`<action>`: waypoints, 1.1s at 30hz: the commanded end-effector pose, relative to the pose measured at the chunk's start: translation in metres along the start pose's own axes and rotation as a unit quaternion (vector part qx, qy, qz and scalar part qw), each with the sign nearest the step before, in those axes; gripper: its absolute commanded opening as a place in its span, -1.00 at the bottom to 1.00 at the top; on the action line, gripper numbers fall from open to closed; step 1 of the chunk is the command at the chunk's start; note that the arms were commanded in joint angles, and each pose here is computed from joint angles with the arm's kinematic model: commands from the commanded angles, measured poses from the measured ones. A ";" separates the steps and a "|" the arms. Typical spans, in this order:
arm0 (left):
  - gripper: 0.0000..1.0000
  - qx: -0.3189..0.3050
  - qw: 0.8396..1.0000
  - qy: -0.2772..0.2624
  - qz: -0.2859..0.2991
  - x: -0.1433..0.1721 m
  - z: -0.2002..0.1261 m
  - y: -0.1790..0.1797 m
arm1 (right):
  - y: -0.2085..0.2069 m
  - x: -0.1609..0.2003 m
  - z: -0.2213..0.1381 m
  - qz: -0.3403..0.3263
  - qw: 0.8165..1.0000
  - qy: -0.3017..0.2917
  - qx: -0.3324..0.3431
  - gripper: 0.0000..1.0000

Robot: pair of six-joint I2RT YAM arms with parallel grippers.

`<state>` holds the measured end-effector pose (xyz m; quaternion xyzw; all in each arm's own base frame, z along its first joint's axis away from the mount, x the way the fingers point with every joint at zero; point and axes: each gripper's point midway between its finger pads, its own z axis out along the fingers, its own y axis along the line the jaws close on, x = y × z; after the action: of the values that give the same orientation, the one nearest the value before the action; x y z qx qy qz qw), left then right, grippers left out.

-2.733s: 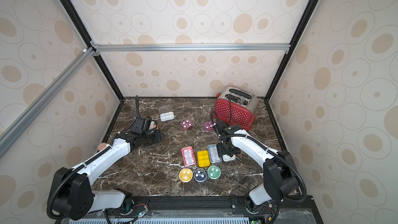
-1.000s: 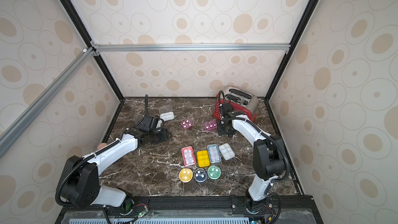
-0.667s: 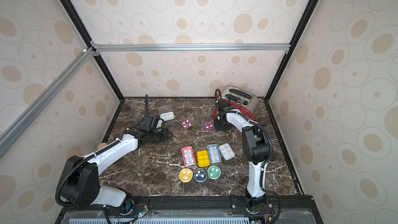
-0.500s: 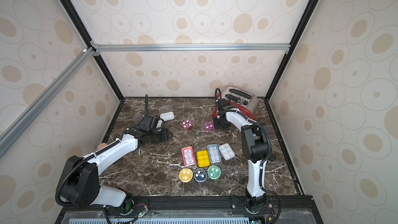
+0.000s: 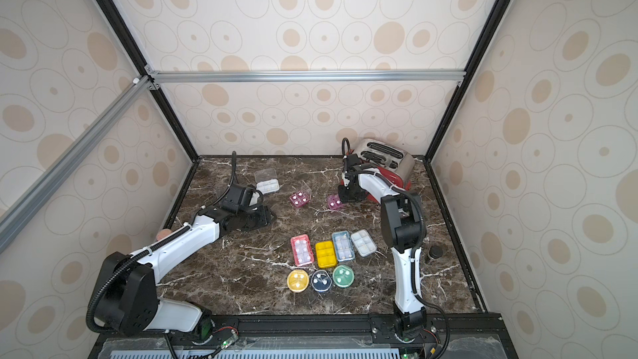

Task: Close pillboxes
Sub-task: Pick up the pillbox at the center of the board.

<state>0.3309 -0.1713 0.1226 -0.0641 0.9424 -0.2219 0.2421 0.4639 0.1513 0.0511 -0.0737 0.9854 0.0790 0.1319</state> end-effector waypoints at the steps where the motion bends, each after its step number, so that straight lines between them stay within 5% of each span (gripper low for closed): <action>1: 0.10 0.002 1.000 -0.004 0.014 -0.002 -0.011 -0.005 | -0.019 -0.006 0.011 0.028 1.000 0.005 0.012 -0.33; 33: 0.10 -0.002 1.000 -0.009 0.023 -0.005 -0.014 -0.005 | 0.017 -0.014 0.015 -0.032 0.999 0.009 0.038 -0.48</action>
<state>0.3271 -0.1691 0.1229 -0.0577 0.9448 -0.2161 0.2396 0.4798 0.1728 0.0506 -0.1011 0.9834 0.0540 0.1407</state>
